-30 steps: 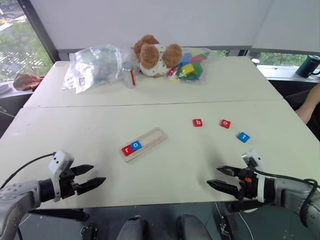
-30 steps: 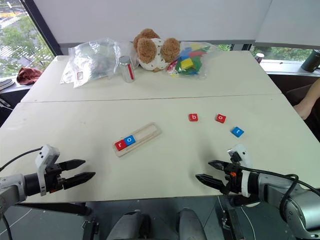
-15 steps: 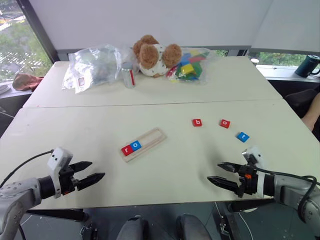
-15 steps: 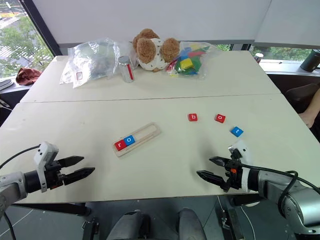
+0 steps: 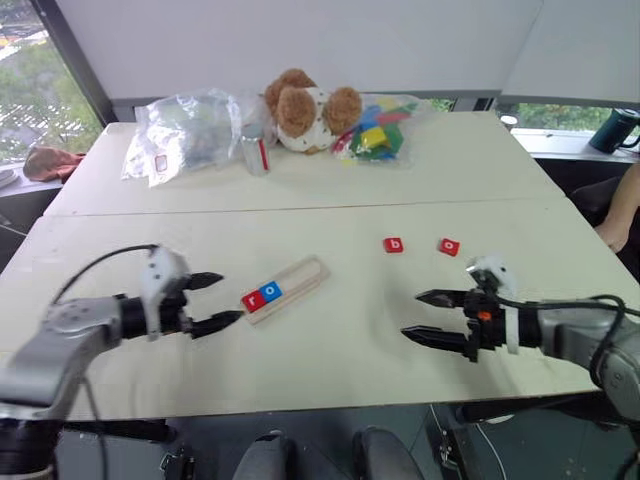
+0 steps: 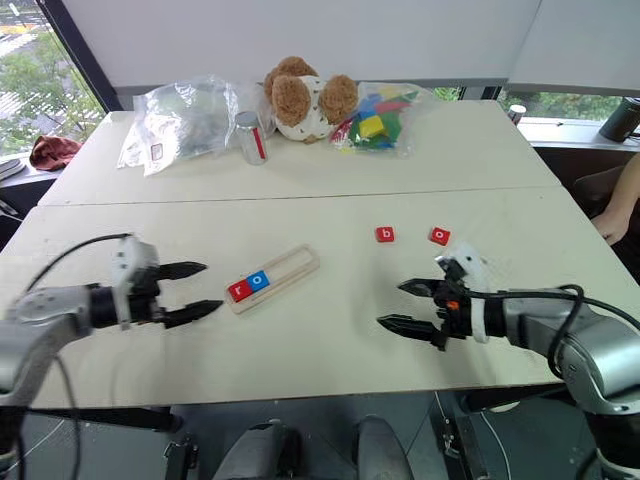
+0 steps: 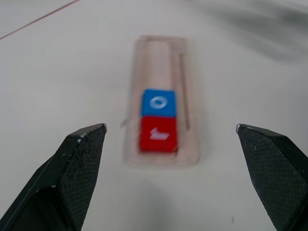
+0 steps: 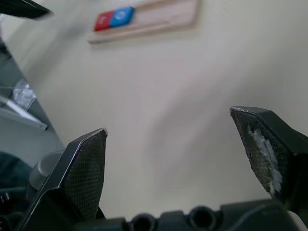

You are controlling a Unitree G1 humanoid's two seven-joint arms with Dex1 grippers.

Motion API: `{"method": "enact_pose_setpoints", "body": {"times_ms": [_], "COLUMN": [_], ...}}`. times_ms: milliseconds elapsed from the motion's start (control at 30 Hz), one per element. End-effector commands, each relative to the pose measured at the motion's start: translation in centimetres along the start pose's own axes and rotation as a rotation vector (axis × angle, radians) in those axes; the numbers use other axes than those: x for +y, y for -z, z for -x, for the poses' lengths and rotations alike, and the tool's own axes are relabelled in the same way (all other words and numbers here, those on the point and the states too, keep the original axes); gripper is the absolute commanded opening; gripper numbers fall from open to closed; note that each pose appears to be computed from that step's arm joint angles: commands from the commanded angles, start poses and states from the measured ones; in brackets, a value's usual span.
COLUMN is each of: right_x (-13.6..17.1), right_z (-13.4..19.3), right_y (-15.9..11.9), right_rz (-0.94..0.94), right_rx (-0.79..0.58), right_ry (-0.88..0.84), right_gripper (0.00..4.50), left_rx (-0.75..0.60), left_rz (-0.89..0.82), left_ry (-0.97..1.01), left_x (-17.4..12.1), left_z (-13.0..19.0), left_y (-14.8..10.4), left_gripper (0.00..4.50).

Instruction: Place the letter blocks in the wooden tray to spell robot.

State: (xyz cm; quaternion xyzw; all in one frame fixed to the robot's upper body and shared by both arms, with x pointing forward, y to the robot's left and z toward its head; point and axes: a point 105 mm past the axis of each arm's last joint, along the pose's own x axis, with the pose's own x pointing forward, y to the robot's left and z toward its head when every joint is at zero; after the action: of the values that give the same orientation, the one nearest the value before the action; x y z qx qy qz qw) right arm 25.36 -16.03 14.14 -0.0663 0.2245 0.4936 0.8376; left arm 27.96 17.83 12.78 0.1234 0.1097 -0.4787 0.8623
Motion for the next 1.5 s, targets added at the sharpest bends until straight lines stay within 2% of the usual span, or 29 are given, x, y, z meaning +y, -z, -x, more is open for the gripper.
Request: {"method": "enact_pose_setpoints", "body": {"times_ms": [33, 133, 400, 667, 800, 900, 1000, 1167, 1300, 1500], "right_x": [1.2, 1.3, 2.0, 1.6, 1.5, 1.5, 1.3, 0.0, -2.4, -4.8], "right_z": [-1.0, -1.5, -2.3, -2.3, -2.3, -2.2, -2.1, -0.9, 1.1, 3.1], "right_y": [-0.6, -1.0, -0.9, -0.8, -1.0, -0.8, -0.5, 0.3, 1.3, 3.0], "right_rz": [0.064, 0.075, 0.059, 0.054, 0.054, 0.050, 0.039, 0.007, -0.022, 0.004], "right_rx": [0.017, 0.001, -0.027, -0.032, -0.039, -0.033, -0.032, -0.026, -0.021, 0.018], "right_ry": [-0.051, -0.050, -0.054, -0.033, -0.029, -0.026, -0.007, 0.069, 0.209, 0.435], "right_gripper": [4.44, 4.44, 4.44, 4.44, 4.50, 4.50, 4.50, 4.50, 4.50, 4.50], "left_rx": [-0.007, -0.033, 0.024, 0.082, 0.083, 0.076, 0.062, 0.039, 0.046, 0.032], "left_rz": [-0.088, -0.085, -0.133, -0.103, -0.098, -0.083, -0.093, -0.230, -0.352, -0.403], "left_ry": [-0.001, -0.011, -0.019, 0.038, 0.041, 0.036, 0.037, 0.183, 0.352, 0.468], "left_x": [0.3, 0.8, 1.6, 0.6, 0.7, 0.9, 1.4, 1.7, 1.4, 0.7], "left_z": [-1.5, -2.4, -3.8, -3.8, -4.1, -4.1, -4.2, -5.5, -7.7, -11.5], "left_y": [0.3, 0.6, 3.2, 5.2, 5.6, 5.7, 5.2, 2.3, 0.7, 0.2], "left_gripper": [4.50, 4.50, 4.50, 4.50, 3.20, 3.11, 3.11, 3.11, 3.11, 3.11]}}
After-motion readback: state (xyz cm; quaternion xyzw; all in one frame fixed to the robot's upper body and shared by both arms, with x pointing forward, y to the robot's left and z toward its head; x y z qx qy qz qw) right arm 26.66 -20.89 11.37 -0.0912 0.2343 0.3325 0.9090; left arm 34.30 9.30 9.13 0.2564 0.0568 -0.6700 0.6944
